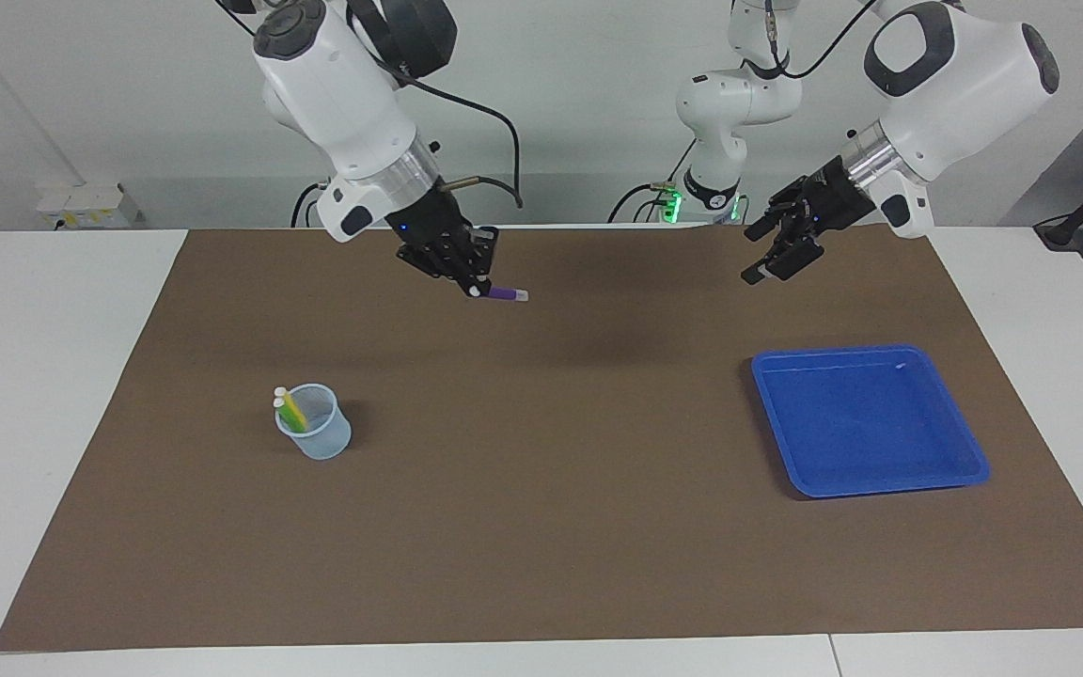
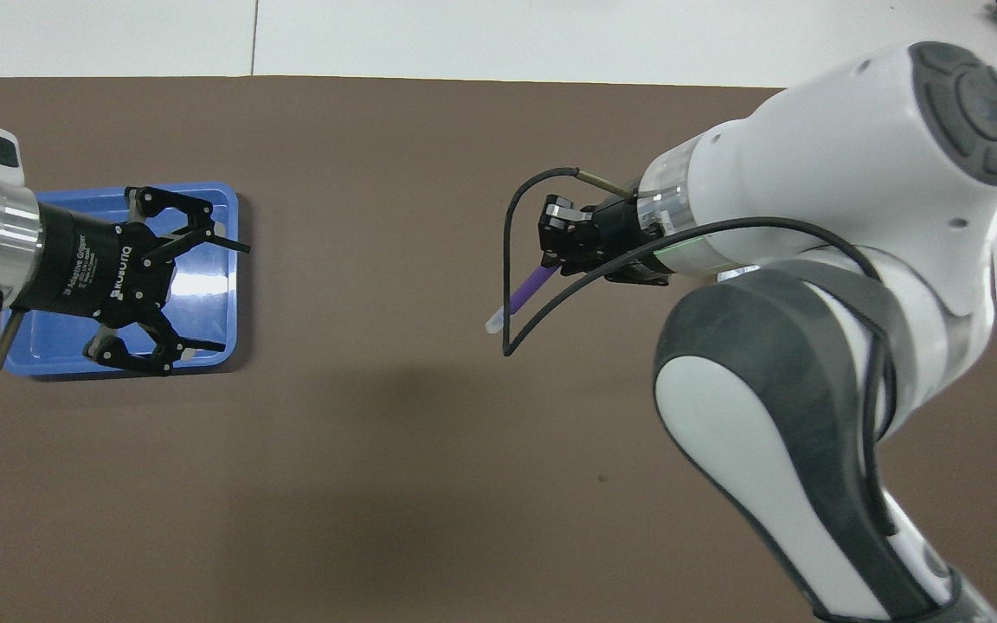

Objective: Right arm passes pens to left for tray arrangement
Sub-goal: 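Carry the pen toward the left gripper while the left gripper opens toward it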

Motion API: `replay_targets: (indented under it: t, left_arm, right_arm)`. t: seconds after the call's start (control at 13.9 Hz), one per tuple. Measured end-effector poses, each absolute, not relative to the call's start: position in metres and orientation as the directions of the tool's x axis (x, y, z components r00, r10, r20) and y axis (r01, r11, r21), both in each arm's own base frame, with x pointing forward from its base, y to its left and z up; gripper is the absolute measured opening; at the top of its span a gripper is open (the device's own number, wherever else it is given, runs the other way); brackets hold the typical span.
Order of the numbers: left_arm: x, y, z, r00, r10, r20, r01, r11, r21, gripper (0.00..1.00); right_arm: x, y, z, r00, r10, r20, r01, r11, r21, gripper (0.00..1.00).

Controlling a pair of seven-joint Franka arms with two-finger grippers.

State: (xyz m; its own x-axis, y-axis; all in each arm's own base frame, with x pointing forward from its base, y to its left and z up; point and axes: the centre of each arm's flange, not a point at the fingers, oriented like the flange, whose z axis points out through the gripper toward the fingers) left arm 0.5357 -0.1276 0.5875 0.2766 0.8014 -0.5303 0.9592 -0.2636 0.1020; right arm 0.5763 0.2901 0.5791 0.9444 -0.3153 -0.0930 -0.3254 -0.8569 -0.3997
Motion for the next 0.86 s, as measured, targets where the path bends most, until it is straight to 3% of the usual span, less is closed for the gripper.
replay_targets:
  t: [0.86]
  left_arm:
    - [0.532,-0.201,0.559,0.125,0.823,-0.554,0.992,-0.102,0.072,1.0]
  right_arm:
    - [0.567,0.379,0.561,0.84,-0.495,-0.223,-0.53,-0.657,-0.537,0.19]
